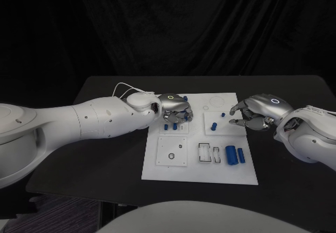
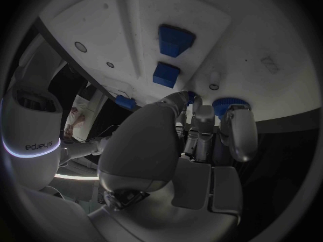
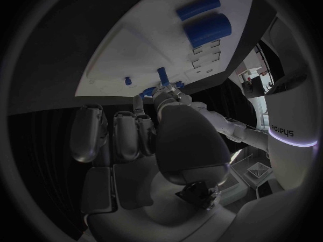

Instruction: Assemble the parts on the task board

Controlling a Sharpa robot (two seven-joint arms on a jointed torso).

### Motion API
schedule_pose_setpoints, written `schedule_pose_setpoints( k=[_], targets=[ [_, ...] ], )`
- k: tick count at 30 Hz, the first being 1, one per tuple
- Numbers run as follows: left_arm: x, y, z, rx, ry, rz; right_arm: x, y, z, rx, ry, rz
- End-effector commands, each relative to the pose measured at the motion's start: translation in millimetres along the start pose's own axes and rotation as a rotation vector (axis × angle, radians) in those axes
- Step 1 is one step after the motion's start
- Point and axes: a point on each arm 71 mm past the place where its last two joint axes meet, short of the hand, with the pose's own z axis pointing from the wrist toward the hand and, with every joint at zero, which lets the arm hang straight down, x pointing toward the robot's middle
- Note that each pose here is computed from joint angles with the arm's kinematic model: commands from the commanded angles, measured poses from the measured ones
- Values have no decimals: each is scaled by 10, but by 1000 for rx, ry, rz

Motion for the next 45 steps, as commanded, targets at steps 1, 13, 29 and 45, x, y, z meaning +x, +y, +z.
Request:
schedule_pose_setpoints(
  k=[1,13,29,45],
  targets=[
    [25,-30,7,24,-4,1,8,2,-4,4,3,1],
    [-10,-36,-75,52,-76,18,14,-7,-8,7,10,0],
    [-438,-70,-385,96,-201,70,34,-32,-23,18,39,12],
    [-371,177,-469,3,-65,42,57,-29,-15,5,70,22]
  ],
)
